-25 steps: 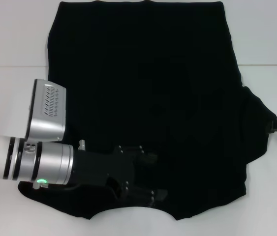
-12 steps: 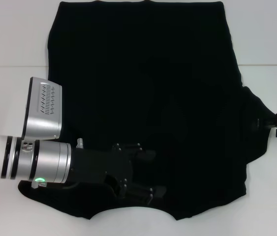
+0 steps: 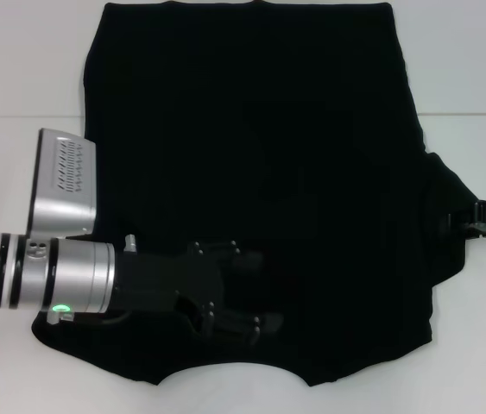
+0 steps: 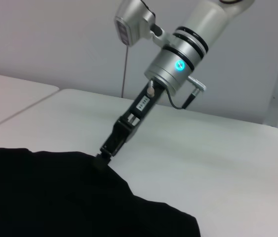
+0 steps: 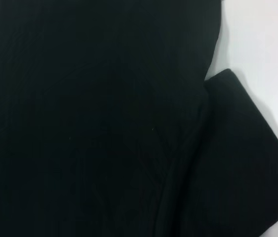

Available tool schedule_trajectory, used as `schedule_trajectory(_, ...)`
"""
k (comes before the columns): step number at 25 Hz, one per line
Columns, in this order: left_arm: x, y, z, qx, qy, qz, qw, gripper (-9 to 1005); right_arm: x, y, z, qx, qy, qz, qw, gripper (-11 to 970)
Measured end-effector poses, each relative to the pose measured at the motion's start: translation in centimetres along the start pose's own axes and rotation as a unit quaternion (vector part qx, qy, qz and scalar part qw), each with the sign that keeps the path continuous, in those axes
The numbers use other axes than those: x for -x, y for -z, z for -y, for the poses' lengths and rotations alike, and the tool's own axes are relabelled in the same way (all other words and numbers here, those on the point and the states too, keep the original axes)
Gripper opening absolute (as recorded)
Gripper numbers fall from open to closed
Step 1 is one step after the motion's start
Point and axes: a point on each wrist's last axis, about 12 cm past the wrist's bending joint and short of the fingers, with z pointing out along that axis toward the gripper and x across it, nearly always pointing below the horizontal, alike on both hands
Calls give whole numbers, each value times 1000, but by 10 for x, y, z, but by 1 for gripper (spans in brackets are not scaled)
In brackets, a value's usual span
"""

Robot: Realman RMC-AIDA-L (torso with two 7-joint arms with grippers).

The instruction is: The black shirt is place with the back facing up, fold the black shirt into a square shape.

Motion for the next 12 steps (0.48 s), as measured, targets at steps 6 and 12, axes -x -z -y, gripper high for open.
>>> schedule_trajectory(6,0,3,-1,5,1,3,1000,932,-1,-4,-3,-3,7,3,1000,412)
schedule_trajectory(12,1,3,-2,4,-1,2,1000,932,-1,-6,-4,-5,12,7,1000,210)
